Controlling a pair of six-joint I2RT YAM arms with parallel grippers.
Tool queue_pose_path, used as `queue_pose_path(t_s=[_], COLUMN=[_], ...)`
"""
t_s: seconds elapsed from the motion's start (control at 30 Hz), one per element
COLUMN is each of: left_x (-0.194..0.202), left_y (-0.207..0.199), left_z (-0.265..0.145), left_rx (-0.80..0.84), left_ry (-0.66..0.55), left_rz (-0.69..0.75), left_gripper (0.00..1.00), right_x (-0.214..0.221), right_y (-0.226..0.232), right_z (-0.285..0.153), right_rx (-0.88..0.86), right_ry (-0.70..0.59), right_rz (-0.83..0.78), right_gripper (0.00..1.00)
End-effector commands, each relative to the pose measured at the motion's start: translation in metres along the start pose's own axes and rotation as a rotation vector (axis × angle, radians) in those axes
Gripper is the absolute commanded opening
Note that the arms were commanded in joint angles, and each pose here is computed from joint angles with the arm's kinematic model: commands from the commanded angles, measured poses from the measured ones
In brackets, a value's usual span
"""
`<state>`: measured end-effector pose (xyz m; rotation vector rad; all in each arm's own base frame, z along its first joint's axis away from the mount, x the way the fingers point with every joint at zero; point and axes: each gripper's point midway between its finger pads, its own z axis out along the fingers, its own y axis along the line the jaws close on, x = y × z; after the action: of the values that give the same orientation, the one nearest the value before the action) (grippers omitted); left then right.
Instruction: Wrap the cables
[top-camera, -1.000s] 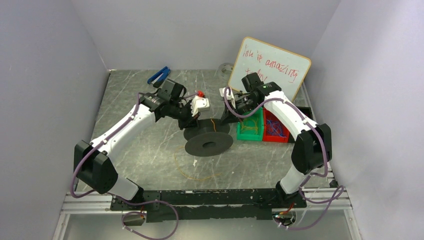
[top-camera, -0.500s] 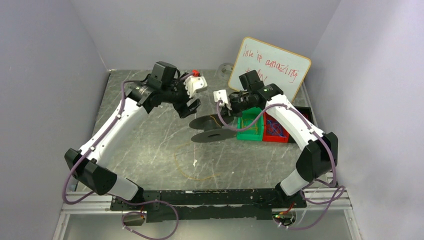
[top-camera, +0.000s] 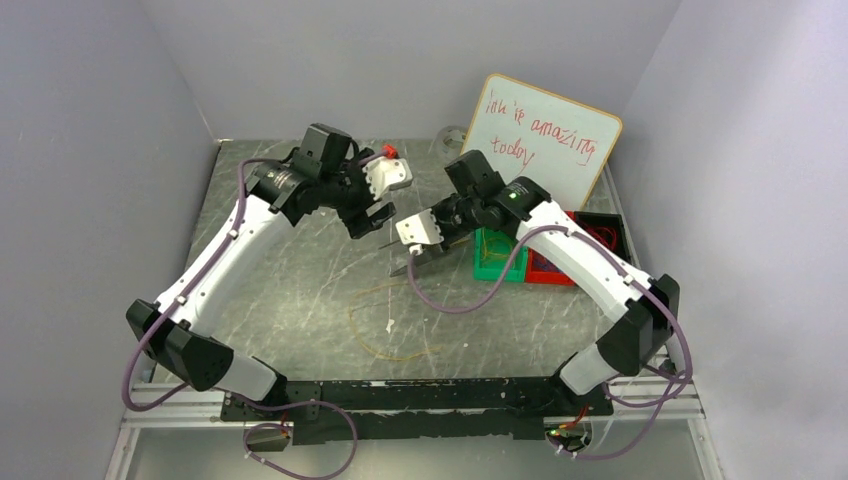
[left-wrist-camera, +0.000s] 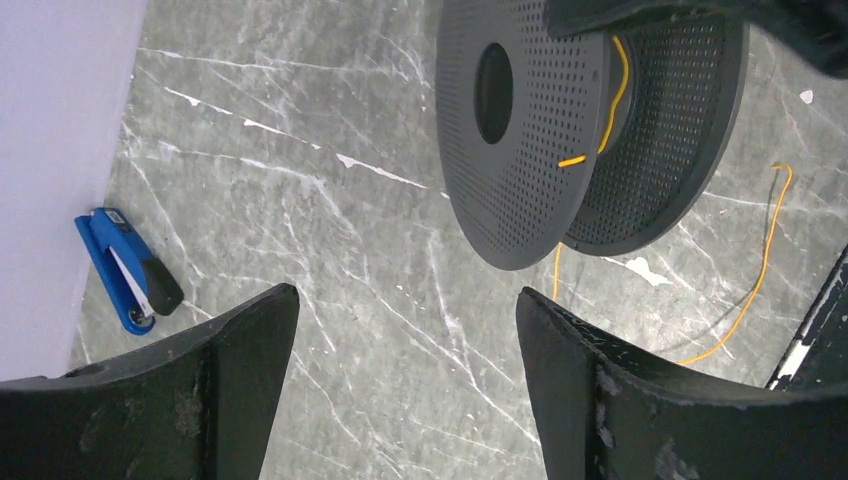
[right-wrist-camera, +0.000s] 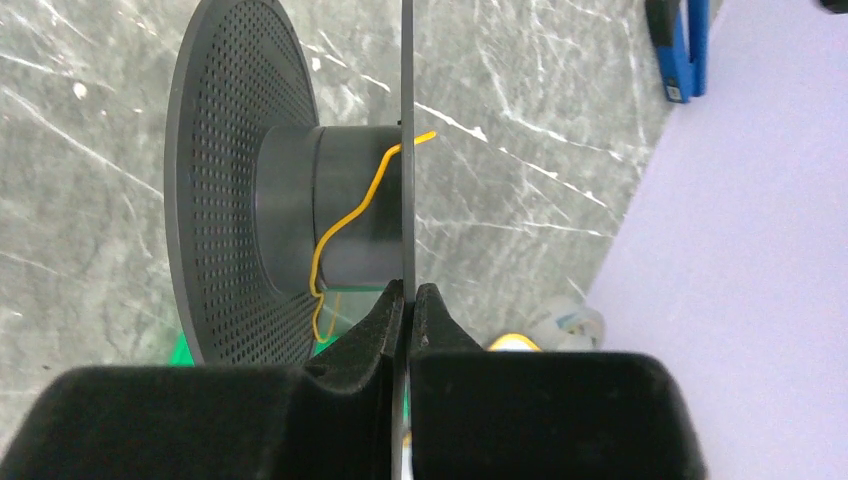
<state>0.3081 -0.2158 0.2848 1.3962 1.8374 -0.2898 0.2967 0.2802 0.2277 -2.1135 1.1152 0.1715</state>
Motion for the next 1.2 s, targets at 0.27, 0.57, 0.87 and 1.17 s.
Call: queue_pose_path(t_s=[0.27, 0.57, 0.87, 1.17], left_x=[-0.018, 0.016, -0.018, -0.044], left_y=[-0.036, -0.038, -0.034, -0.065], left_z=[-0.001, 0.03, 0.03, 0.01], left_rx=[0.172, 0.167, 0.175, 0.38], left_ry=[-0.063, 0.031, -0.084, -0.211], left_rz=[0.054, -0.014, -0.06, 0.018], left_gripper=[0.83, 0.79, 0.78, 0.78], right_x=[0.0, 0.005, -0.029, -0.06], right_y=[-0.035, -0.028, -0.01, -0.008], right_z=[-0.04, -0.034, -0.013, -0.024], right_rx=[0.165, 0.106, 0.033, -0.02], right_ry=[0.182, 0.23, -0.022, -0.251], right_rz=[-0.211, -0.273, -0.098, 0.005], right_gripper=[0.0, 0.0, 0.0, 0.0])
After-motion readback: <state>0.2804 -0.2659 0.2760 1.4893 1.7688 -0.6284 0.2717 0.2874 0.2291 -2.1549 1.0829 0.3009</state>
